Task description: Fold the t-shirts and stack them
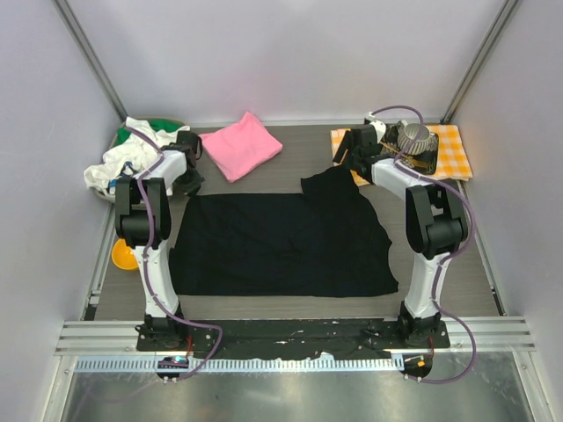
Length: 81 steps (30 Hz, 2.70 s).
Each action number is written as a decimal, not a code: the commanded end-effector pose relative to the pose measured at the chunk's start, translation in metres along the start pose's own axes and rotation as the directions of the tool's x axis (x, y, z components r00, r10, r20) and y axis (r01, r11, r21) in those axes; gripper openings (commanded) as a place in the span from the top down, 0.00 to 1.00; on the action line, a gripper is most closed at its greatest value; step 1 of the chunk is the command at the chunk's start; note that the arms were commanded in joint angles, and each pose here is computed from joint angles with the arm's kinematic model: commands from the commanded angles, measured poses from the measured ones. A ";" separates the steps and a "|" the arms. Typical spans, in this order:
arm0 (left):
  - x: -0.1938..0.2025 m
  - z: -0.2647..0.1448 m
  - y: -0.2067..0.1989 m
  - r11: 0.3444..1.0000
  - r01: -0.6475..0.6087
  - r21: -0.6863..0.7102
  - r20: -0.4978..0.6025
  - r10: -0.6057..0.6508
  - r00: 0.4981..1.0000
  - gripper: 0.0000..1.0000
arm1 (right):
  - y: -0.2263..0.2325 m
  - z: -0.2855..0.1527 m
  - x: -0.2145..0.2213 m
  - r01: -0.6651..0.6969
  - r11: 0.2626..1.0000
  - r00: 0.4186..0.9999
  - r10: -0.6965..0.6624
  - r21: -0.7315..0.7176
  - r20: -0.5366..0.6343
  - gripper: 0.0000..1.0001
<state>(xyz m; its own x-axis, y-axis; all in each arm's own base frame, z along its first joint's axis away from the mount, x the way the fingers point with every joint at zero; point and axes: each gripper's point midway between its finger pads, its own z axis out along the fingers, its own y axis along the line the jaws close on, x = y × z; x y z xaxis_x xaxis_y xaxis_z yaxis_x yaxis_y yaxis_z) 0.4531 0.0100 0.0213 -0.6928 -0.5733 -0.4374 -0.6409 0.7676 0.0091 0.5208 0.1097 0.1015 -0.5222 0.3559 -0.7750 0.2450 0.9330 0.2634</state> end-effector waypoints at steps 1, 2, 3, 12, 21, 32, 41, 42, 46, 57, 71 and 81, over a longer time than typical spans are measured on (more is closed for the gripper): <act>0.025 0.004 0.025 0.997 -0.040 -0.072 -0.085 0.034 0.996 1.00 | 0.003 0.020 -0.013 -0.025 0.999 1.000 0.025 -0.045 -0.001 0.27; 0.026 0.004 0.026 0.996 -0.041 -0.075 -0.086 0.034 0.996 1.00 | 0.002 0.023 -0.011 -0.028 0.999 1.000 0.028 -0.044 -0.006 0.27; 0.024 0.003 0.026 0.996 -0.041 -0.074 -0.082 0.035 0.996 1.00 | 0.000 0.027 -0.007 -0.028 0.999 1.000 0.027 -0.041 -0.016 0.28; 0.027 0.006 0.027 0.996 -0.043 -0.076 -0.085 0.036 0.996 1.00 | 0.002 0.041 0.001 -0.041 0.997 0.998 0.038 -0.068 -0.048 0.36; 0.028 0.007 0.027 0.996 -0.043 -0.080 -0.088 0.036 0.995 1.00 | 0.005 0.052 0.023 -0.059 0.994 0.992 0.048 -0.094 -0.113 0.44; 0.027 0.007 0.028 0.995 -0.045 -0.084 -0.085 0.038 0.996 1.00 | 0.002 0.061 0.036 -0.062 0.995 0.989 0.050 -0.084 -0.138 0.63; 0.029 0.009 0.029 0.995 -0.047 -0.089 -0.087 0.039 0.995 1.00 | -0.001 0.062 0.038 -0.053 0.996 0.988 0.042 -0.073 -0.146 0.90; 0.029 0.008 0.030 0.995 -0.048 -0.093 -0.087 0.040 0.995 1.00 | 0.000 0.061 0.036 -0.054 0.996 0.989 0.043 -0.074 -0.141 0.99; 0.026 0.004 0.032 0.994 -0.043 -0.098 -0.074 0.036 0.997 1.00 | 0.003 0.056 0.029 -0.050 0.996 0.991 0.040 -0.080 -0.128 0.99; 0.008 -0.041 0.027 1.000 0.004 -0.012 -0.017 -0.004 1.000 1.00 | 0.027 -0.018 -0.023 0.028 0.994 0.999 -0.025 -0.105 0.025 0.99; 0.034 -0.087 0.054 0.996 0.073 0.052 -0.008 -0.072 0.997 1.00 | -0.029 -0.150 -0.037 0.046 0.999 0.993 -0.045 -0.009 0.109 0.99; 0.068 -0.102 0.096 0.996 0.088 0.018 0.021 -0.088 0.996 1.00 | -0.075 -0.221 -0.019 0.021 0.997 0.993 -0.028 0.068 0.113 0.99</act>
<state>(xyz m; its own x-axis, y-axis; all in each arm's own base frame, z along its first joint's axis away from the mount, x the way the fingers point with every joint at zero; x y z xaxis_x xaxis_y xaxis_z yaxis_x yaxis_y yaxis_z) 0.3195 0.0070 0.0660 -0.6766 -0.6235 -0.3917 -0.6712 0.7410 -0.0200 0.3573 0.0624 0.2100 -0.4645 0.3139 -0.8281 0.2340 0.9454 0.2270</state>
